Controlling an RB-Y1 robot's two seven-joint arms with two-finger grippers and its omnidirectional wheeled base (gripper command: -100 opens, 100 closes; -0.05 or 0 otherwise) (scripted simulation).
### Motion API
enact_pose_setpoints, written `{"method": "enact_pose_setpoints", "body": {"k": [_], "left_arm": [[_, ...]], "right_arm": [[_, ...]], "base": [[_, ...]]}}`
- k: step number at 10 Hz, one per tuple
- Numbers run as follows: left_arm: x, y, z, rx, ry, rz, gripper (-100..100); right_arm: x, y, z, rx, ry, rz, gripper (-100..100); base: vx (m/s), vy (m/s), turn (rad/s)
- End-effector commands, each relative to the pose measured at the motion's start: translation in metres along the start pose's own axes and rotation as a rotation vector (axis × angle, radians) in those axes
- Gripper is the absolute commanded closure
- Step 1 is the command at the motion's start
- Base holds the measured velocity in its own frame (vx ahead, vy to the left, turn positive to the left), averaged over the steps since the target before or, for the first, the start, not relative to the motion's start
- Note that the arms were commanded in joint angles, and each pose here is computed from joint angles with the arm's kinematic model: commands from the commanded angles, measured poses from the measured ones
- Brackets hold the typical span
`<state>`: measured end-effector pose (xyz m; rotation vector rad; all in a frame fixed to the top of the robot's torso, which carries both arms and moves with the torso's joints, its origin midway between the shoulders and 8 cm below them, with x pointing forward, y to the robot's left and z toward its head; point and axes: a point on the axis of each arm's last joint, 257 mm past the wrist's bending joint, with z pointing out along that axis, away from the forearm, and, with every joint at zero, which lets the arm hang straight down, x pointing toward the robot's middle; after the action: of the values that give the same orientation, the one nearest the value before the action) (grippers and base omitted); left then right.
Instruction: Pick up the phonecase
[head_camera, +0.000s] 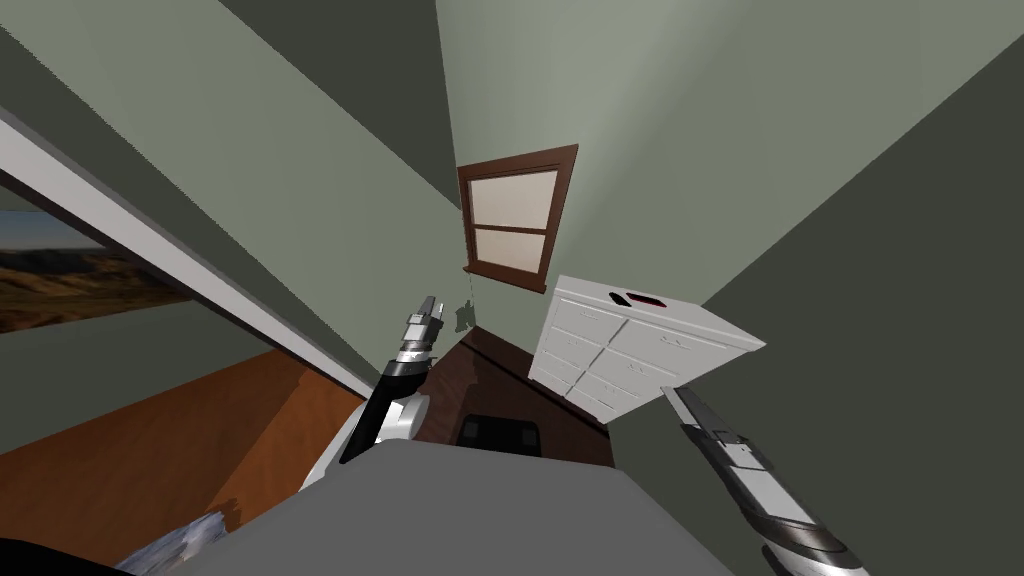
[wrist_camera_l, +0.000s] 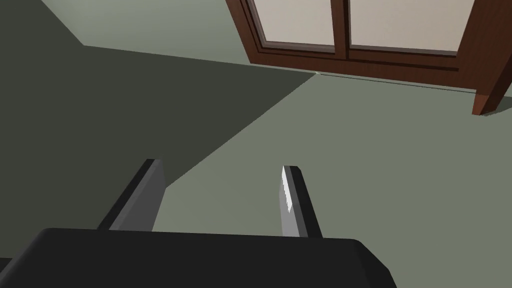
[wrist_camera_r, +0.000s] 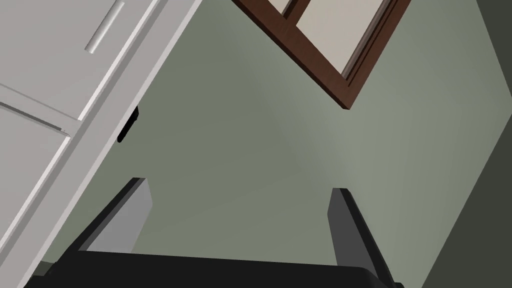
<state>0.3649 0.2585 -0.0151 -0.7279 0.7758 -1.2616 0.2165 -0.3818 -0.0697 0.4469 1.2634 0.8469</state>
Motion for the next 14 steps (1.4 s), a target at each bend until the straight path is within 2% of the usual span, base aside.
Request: {"method": "enact_pose_setpoints", "body": {"k": [1, 4, 5, 6, 7, 8, 9, 10, 11, 12, 13, 14], "left_arm": [[0.0, 0.0, 0.0, 0.0, 0.0, 0.0, 0], [0.0, 0.0, 0.0, 0.0, 0.0, 0.0, 0], [0.0, 0.0, 0.0, 0.0, 0.0, 0.0, 0], [0.0, 0.0, 0.0, 0.0, 0.0, 0.0, 0], [0.0, 0.0, 0.0, 0.0, 0.0, 0.0, 0], [0.0, 0.0, 0.0, 0.0, 0.0, 0.0, 0], [0.0, 0.0, 0.0, 0.0, 0.0, 0.0, 0], [0.0, 0.0, 0.0, 0.0, 0.0, 0.0, 0], [0.0, 0.0, 0.0, 0.0, 0.0, 0.0, 0], [0.0, 0.0, 0.0, 0.0, 0.0, 0.0, 0], [0.0, 0.0, 0.0, 0.0, 0.0, 0.0, 0], [0.0, 0.0, 0.0, 0.0, 0.0, 0.0, 0]], "right_arm": [[-0.001, -0.011, -0.019, 0.051, 0.061, -0.029, -100], [-0.002, -0.026, -0.047, 0.136, 0.13, -0.049, -100], [-0.005, -0.035, -0.064, 0.184, 0.187, -0.064, -100], [-0.006, -0.037, -0.071, 0.207, 0.196, -0.067, -100], [-0.011, -0.046, -0.089, 0.257, 0.253, -0.079, -100], [-0.012, -0.046, -0.096, 0.278, 0.261, -0.081, -100], [-0.017, -0.054, -0.116, 0.335, 0.32, -0.088, -100], [-0.019, -0.055, -0.121, 0.351, 0.327, -0.093, -100], [-0.026, -0.062, -0.141, 0.409, 0.384, -0.097, -100], [-0.028, -0.061, -0.147, 0.427, 0.392, -0.102, -100], [-0.038, -0.067, -0.167, 0.488, 0.448, -0.107, -100], [-0.039, -0.066, -0.172, 0.506, 0.456, -0.108, -100]], "base": [[-0.022, 0.091, 0.124], [0.003, 0.063, 0.103], [0.023, 0.068, 0.14], [0.019, 0.054, 0.079], [0.031, 0.075, 0.163], [0.03, 0.054, 0.073], [0.043, 0.062, 0.162], [0.047, 0.044, 0.08], [0.076, 0.051, 0.149], [0.064, 0.034, 0.086], [0.07, 0.041, 0.132], [0.062, 0.031, 0.088]]}}
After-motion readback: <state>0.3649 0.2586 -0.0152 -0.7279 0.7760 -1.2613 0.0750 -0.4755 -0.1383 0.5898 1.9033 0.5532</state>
